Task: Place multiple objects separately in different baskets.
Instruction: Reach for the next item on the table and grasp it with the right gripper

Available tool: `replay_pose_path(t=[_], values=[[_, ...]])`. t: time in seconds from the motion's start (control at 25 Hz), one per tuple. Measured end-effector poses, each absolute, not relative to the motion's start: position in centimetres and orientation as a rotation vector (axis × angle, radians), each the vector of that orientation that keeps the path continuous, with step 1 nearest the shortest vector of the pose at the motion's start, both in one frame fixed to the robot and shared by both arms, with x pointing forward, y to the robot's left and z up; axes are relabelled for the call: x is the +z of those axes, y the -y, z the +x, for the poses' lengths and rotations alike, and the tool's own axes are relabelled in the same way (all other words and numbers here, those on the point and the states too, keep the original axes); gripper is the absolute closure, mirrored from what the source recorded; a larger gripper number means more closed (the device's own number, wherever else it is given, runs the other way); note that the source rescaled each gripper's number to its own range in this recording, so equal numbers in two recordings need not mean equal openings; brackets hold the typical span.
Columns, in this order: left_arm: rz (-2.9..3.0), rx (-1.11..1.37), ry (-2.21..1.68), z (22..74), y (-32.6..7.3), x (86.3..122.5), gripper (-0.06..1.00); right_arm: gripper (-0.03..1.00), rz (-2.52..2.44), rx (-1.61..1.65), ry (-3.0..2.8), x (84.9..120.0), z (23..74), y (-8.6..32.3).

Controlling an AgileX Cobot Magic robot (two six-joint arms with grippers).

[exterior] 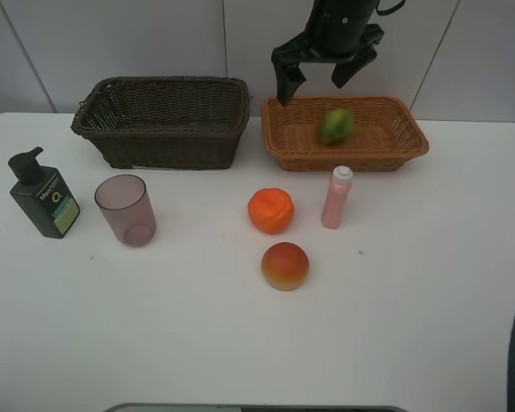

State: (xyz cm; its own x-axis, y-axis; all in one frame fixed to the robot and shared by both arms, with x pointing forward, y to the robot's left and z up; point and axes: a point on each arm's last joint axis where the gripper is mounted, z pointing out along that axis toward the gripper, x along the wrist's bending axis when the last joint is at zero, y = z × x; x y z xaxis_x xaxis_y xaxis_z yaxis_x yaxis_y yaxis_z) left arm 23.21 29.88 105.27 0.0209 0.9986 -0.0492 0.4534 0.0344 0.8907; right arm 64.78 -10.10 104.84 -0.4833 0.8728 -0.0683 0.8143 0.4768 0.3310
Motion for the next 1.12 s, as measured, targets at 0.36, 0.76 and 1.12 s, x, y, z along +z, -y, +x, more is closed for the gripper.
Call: replay_pose_path(t=[0.36,0.76,1.12], values=[[1.525,0.893,-1.54,23.2,-29.9,105.3,0.06,-0.03,0.957,0.256,-2.79,102.7,58.1,6.0],[1.525,0.893,-1.54,23.2,-29.9,105.3,0.06,-0.03,0.397,0.177,-2.957,98.1,55.6,3.6],[1.525,0.893,-1.54,23.2,-29.9,105.3,0.06,-0.03,0.326,0.088,-3.029,93.3,56.3,2.9]])
